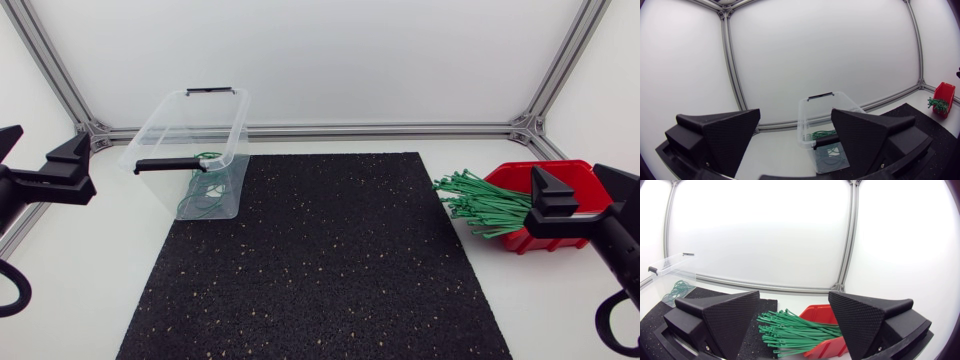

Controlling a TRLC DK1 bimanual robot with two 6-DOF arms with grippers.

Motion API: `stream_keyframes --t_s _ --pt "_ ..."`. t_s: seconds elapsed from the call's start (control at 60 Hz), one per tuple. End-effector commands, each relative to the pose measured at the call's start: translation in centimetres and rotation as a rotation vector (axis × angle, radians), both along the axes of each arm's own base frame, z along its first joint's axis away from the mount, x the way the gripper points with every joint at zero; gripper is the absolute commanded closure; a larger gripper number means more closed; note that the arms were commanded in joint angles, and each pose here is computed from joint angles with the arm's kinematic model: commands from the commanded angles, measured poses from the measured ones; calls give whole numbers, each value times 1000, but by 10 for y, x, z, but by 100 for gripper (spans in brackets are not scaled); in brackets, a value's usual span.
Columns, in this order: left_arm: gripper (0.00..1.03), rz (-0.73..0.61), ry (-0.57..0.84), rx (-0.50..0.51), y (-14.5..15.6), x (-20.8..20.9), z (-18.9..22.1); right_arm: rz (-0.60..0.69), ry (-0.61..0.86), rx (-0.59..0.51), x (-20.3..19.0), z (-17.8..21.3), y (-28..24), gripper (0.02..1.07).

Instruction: Take a green cable tie from the red box, thread the tail through the head to close it, then place it in the transparent bin on the left.

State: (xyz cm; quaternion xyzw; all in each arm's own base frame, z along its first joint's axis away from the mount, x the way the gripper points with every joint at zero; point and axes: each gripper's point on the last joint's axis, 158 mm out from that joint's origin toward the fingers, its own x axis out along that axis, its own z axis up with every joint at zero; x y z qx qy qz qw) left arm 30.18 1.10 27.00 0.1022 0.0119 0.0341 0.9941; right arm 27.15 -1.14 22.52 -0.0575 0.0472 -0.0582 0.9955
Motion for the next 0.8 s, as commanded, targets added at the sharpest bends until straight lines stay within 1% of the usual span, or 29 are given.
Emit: stream_keyframes --t_s 0.0,0.567,0.783 --pt "4 0 -12 -31 1 -6 -9 2 -4 25 -3 -13 -1 7" --pt "4 -46 38 -136 -8 -37 -85 103 -38 117 -17 -76 9 7" --pt "4 -62 60 -179 -11 -44 -117 103 -38 118 -17 -76 10 7"
